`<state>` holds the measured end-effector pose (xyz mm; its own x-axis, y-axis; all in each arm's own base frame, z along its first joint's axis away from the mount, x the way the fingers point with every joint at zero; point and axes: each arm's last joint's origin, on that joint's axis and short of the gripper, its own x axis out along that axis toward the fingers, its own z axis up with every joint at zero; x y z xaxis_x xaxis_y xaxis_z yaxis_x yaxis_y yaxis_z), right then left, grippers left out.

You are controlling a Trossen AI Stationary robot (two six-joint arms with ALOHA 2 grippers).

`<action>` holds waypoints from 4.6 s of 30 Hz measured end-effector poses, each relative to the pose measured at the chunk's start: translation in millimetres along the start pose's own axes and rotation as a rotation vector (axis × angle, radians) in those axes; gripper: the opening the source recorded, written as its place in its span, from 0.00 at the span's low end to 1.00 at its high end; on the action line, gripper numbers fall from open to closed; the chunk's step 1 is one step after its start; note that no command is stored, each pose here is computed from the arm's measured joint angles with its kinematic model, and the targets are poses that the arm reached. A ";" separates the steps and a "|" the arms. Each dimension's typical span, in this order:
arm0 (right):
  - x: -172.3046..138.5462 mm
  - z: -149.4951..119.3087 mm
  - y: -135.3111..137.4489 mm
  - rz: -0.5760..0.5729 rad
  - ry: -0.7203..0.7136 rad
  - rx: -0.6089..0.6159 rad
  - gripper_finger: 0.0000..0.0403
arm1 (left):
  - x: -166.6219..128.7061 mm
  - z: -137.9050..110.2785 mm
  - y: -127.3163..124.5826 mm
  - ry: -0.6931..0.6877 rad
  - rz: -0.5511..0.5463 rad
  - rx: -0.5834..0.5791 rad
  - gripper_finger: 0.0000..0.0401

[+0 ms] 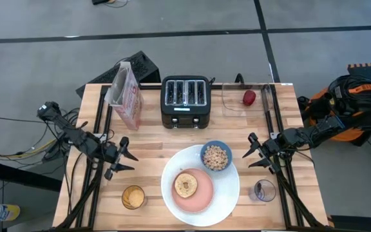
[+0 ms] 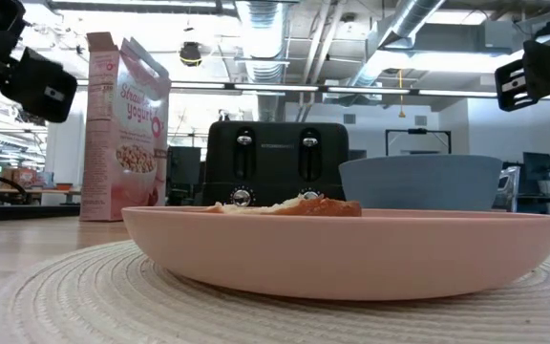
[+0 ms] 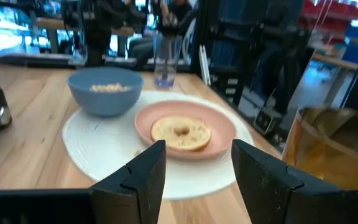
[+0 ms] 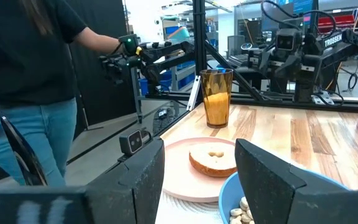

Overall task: Arrange a breakfast setting
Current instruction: Remove the red apple from the transparent bin and put it on the pink plate

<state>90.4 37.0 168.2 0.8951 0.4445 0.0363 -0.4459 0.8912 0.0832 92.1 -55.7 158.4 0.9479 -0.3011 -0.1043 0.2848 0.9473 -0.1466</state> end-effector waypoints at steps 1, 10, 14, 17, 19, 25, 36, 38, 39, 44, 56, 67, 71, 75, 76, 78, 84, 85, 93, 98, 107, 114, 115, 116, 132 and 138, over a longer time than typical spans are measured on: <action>0.0 0.1 0.0 0.000 0.000 0.000 0.54 | -1.1 1.5 0.1 -0.017 -0.002 -0.003 0.42; 0.0 0.0 0.0 0.000 0.000 0.000 0.54 | -11.4 13.2 1.4 -0.160 -0.029 -0.052 0.42; 0.0 0.1 0.0 0.000 0.000 0.000 0.54 | -13.0 15.0 1.7 -0.184 -0.031 -0.059 0.42; 0.0 0.1 0.0 -0.002 -0.001 0.000 0.54 | -12.8 14.6 1.7 -0.179 -0.030 -0.058 0.42; 0.0 0.6 -0.4 -0.015 -0.006 0.000 0.54 | -12.8 14.5 1.7 -0.180 -0.029 -0.059 0.42; 0.0 1.9 -0.5 -0.022 -0.021 -0.002 0.54 | -12.1 13.8 1.7 -0.170 -0.025 -0.055 0.42; -12.4 42.2 -12.2 -0.541 -0.388 0.156 0.54 | -12.1 13.6 1.7 -0.170 -0.025 -0.055 0.42; -18.9 56.1 -13.7 -0.629 -0.493 0.156 0.54 | -12.1 13.6 1.7 -0.169 -0.025 -0.055 0.42; -22.2 63.5 -13.9 -0.661 -0.524 0.137 0.54 | -12.1 13.6 1.7 -0.169 -0.025 -0.055 0.42; -34.2 97.8 -13.4 -0.765 -0.557 0.005 0.54 | -12.0 13.5 1.7 -0.169 -0.025 -0.055 0.42; -20.7 168.2 -27.9 -1.294 -0.301 -0.021 0.54 | -12.0 13.4 1.7 -0.169 -0.026 -0.055 0.42; 19.1 211.4 -68.0 -1.580 -0.079 0.021 0.54 | -12.0 13.4 1.7 -0.168 -0.026 -0.055 0.42; 25.7 212.6 -88.9 -1.680 -0.059 0.108 0.54 | -11.9 13.3 1.7 -0.168 -0.026 -0.054 0.42; 28.7 205.9 -115.3 -1.758 -0.081 0.209 0.55 | -12.0 13.3 1.7 -0.168 -0.027 -0.055 0.42; 28.9 202.3 -122.7 -1.778 -0.082 0.235 0.56 | -11.9 13.3 1.7 -0.168 -0.027 -0.054 0.42; 27.8 193.6 -137.4 -1.814 -0.075 0.299 0.58 | -11.9 13.3 1.6 -0.167 -0.028 -0.054 0.42; 18.0 162.6 -176.5 -1.845 -0.019 0.606 0.67 | -12.0 13.3 1.6 -0.167 -0.028 -0.054 0.42; 15.5 156.5 -181.0 -1.847 -0.007 0.681 0.68 | -11.9 13.3 1.6 -0.168 -0.028 -0.054 0.42; 6.4 120.5 -207.7 -1.899 0.014 1.095 0.85 | -11.9 13.3 1.7 -0.168 -0.027 -0.054 0.42; 2.6 108.4 -217.1 -1.963 0.021 1.161 0.98 | -12.0 13.3 1.7 -0.168 -0.025 -0.055 0.42; -19.0 95.5 -225.9 -2.088 0.086 1.244 0.97 | -12.0 13.3 1.7 -0.168 -0.025 -0.055 0.42; -28.0 69.5 -242.9 -2.119 0.294 1.295 0.96 | -11.9 13.3 1.7 -0.168 -0.025 -0.055 0.42; -27.3 64.5 -245.6 -2.123 0.321 1.300 0.96 | -12.0 13.3 1.7 -0.168 -0.025 -0.054 0.42; -26.9 60.0 -247.9 -2.131 0.340 1.306 0.96 | -12.0 13.3 1.7 -0.168 -0.025 -0.055 0.42; -39.4 34.1 -262.7 -2.240 0.404 1.350 0.95 | -11.9 13.2 1.7 -0.168 -0.025 -0.055 0.42; -52.0 35.1 -267.1 -2.249 0.382 1.358 0.95 | -11.9 13.3 1.7 -0.168 -0.025 -0.054 0.42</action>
<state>163.1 -227.4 179.1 -0.2394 -0.3233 -0.9155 0.8554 -0.5164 -0.0414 83.2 -49.1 172.5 0.9523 -0.2981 0.0656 0.3052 0.9309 -0.2006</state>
